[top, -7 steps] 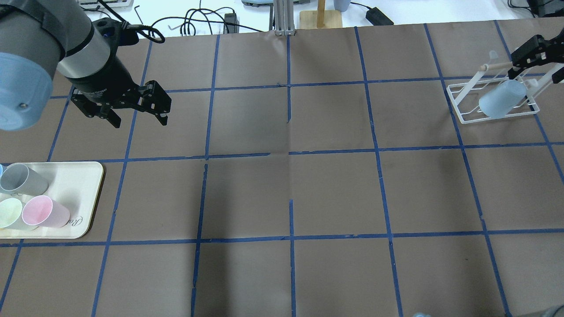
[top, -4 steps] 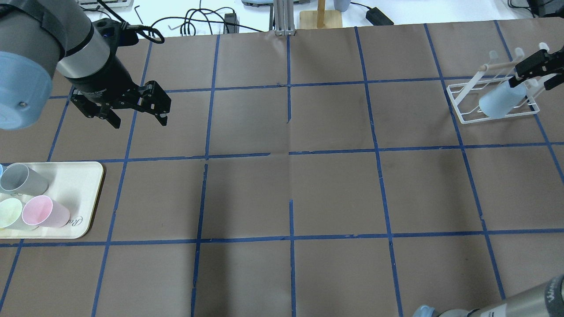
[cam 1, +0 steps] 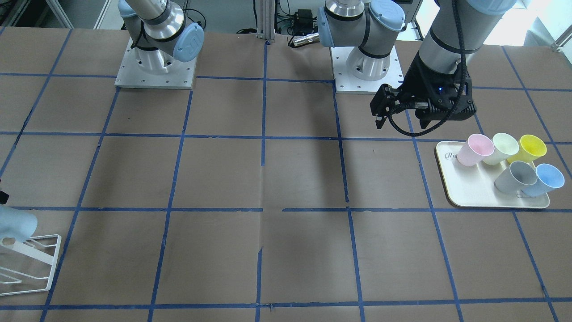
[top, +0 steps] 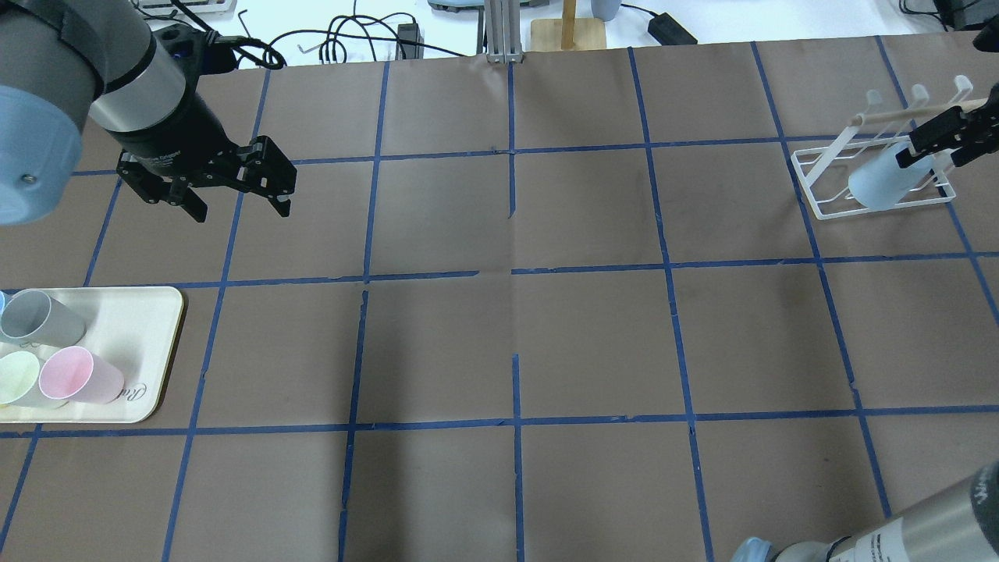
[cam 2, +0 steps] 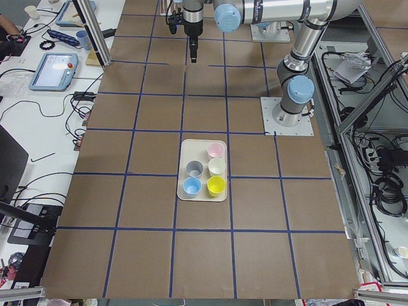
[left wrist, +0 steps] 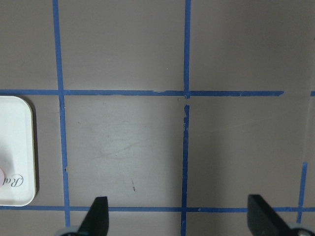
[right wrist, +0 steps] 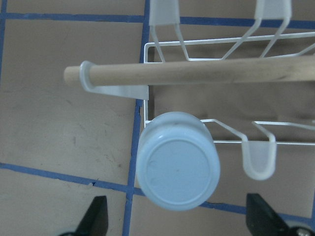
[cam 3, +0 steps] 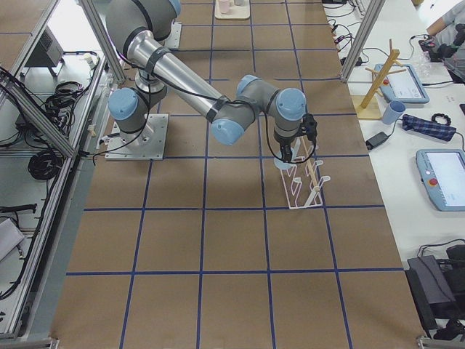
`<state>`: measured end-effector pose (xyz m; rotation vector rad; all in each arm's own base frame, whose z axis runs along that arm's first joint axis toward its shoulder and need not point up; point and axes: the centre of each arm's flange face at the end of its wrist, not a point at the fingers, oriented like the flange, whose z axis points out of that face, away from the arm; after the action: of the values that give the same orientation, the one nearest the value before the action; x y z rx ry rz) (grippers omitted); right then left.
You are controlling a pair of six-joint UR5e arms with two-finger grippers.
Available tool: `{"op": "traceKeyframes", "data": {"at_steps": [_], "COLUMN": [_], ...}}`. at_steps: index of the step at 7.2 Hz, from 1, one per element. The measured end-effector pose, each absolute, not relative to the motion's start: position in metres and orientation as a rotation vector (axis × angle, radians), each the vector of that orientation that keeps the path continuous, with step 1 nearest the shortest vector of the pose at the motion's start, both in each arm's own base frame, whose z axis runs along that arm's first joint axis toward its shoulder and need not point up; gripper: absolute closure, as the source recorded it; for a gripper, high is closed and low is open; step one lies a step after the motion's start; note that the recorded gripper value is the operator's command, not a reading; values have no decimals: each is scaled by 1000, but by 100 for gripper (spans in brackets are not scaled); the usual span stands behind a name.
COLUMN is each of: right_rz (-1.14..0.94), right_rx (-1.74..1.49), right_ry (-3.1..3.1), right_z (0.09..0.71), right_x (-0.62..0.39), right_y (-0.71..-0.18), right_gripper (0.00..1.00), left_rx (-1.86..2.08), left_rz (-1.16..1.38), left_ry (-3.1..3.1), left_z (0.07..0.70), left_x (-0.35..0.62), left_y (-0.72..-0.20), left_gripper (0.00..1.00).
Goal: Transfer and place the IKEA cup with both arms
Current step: 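Close the right gripper on the light blue cup's base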
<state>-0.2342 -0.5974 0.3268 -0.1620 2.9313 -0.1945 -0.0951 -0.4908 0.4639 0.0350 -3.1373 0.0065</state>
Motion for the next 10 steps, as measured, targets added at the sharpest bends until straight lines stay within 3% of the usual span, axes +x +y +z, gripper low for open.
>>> {"op": "traceKeyframes", "data": {"at_steps": [8,10], "right_rz": [-181,-179], "right_rx": [-107,-103], "right_ry": [2918,2917], "right_z": [310,307], "right_x": [-231,-230], "right_y": [-601,-599], "right_gripper": [0,7], "left_rx": [36,35], "left_rz": [-10,-20], "left_ry": [-3143,-3144], "left_z": [460,456], "left_x": [-94,-94], "left_y": [-490,-487], "left_gripper": [0,0]}}
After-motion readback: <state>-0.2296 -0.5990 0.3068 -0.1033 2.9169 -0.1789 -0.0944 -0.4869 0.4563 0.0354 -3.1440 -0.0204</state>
